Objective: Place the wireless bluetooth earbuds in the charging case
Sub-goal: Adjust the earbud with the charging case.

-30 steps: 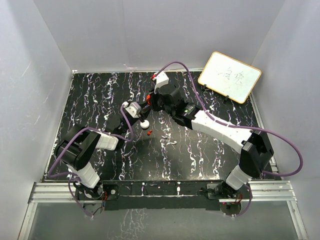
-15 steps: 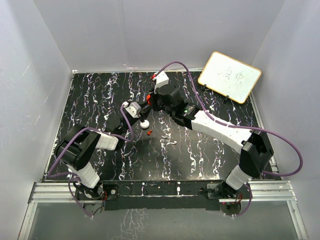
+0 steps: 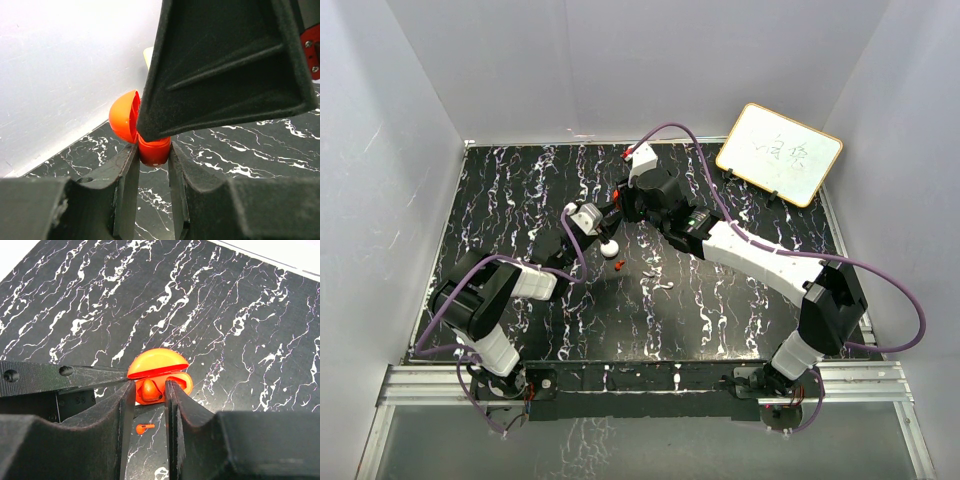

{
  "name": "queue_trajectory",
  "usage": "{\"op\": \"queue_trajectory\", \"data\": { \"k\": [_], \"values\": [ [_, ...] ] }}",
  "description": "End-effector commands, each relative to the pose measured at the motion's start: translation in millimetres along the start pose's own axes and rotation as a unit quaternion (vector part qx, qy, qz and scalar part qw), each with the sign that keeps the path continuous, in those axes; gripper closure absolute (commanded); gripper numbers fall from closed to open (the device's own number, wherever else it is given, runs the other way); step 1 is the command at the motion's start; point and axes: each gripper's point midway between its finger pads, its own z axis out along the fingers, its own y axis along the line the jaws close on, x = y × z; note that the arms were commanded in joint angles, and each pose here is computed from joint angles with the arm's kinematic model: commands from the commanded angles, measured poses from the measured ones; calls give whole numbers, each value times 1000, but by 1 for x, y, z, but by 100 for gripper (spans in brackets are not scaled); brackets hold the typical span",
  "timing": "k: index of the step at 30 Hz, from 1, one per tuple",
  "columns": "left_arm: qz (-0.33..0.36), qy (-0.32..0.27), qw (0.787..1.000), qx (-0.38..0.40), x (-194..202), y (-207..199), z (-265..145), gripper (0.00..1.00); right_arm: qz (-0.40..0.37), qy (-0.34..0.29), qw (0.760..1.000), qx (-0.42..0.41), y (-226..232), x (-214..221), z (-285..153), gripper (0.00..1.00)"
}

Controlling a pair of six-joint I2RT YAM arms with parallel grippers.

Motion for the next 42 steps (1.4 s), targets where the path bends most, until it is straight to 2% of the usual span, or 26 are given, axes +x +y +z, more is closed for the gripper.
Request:
{"op": "queue_trajectory", "data": {
  "k": [1, 8, 19, 24, 42],
  "values": [
    [36, -92, 995, -4, -64, 6, 11, 100, 10, -59, 998, -7, 6, -43, -9, 71],
    [34, -92, 995, -3, -66, 7, 13, 100, 4, -53, 999, -4, 6, -39, -6, 72],
    [25, -79, 997, -5, -64, 9, 17, 100, -5, -52, 999, 10, 0, -36, -7, 87],
    [20, -65, 998, -5, -54, 9, 19, 100, 1, -72, 997, 12, -1, -47, -14, 90],
    [-8, -42, 999, 1, -20, 4, 21, 100, 21, -121, 992, 28, -9, -73, -31, 91]
  ]
}}
